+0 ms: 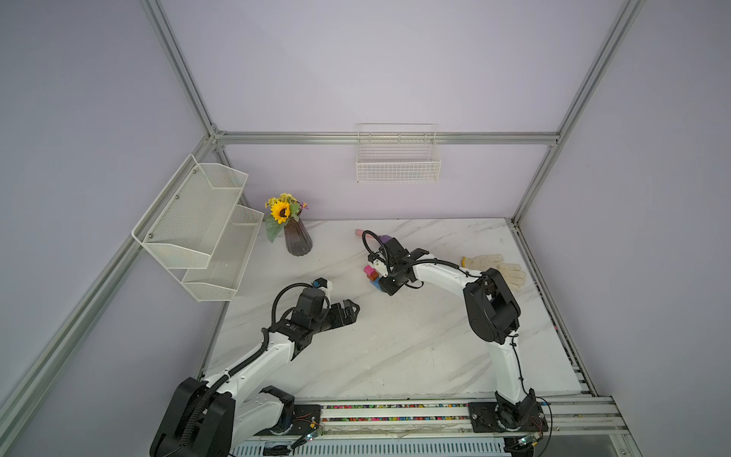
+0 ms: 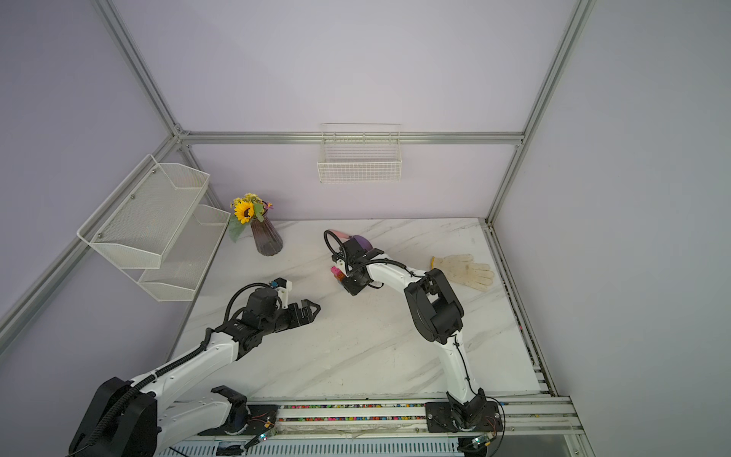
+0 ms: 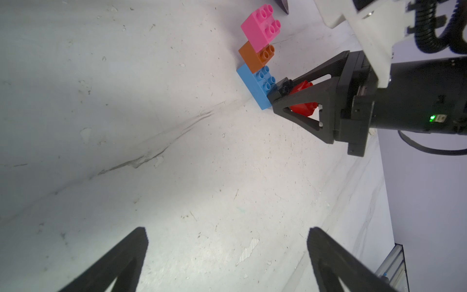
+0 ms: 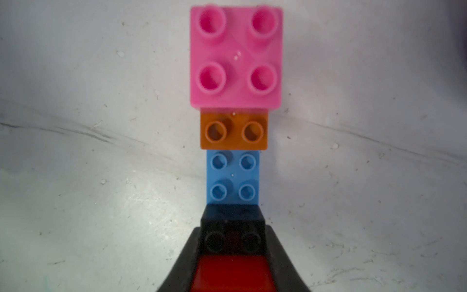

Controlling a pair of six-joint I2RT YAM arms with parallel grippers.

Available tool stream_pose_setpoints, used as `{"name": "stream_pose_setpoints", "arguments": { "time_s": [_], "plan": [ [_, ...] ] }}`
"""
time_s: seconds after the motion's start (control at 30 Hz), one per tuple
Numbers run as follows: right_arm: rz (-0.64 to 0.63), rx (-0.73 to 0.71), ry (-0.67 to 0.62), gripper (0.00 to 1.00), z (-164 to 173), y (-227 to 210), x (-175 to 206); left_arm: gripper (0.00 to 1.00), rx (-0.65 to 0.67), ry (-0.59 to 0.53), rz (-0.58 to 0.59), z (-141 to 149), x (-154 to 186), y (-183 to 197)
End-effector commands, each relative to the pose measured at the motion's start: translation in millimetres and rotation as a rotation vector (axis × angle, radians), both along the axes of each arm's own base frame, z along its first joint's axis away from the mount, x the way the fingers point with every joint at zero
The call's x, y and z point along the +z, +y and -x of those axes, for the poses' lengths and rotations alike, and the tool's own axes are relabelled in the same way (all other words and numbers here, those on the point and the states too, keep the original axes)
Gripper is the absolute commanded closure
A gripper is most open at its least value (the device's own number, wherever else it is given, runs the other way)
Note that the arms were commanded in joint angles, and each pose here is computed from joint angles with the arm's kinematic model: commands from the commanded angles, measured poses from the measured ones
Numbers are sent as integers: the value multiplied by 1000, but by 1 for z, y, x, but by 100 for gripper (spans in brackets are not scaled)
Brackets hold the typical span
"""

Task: Assemble the letter v with lego
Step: Assemble the lego brick with the lego brick.

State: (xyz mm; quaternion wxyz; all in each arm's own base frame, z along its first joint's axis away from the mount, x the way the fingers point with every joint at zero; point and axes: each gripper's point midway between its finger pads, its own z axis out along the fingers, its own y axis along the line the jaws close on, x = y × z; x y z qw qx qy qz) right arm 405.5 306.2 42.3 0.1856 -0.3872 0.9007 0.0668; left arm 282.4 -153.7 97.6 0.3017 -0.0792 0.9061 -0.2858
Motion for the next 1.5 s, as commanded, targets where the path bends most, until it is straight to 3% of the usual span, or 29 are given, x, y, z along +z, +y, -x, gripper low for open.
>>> {"name": "stream_pose_setpoints", "arguments": {
  "time_s": [0.0, 0.37, 0.73, 0.9, 1.03, 1.27, 1.33, 1.47],
  "plan": [
    [185, 37, 266, 100, 57, -38, -63, 0, -10, -30, -12, 1, 5, 0],
    [162, -61, 261, 100, 45, -31, -63, 0, -27, -32, -18, -6, 7, -4],
    [245, -129, 237, 100, 28, -29, -49, 0, -30, -36, -39, -9, 12, -3],
    [149, -140, 213, 100, 27, -16, -41, 0, -26, -33, -49, -9, 11, -1],
    [71, -150, 170, 79, 19, -4, -25, 0, -36, -26, -55, -10, 12, -2],
    [13, -160, 131, 70, 5, 9, -15, 0, -34, -19, -60, -11, 12, -2],
    [-1, -165, 128, 3, 3, 12, -16, 0, -31, -22, -62, -12, 13, -2],
    [-9, -176, 124, 3, 0, 13, -20, 0, -31, -19, -71, -12, 13, -1]
  ]
}}
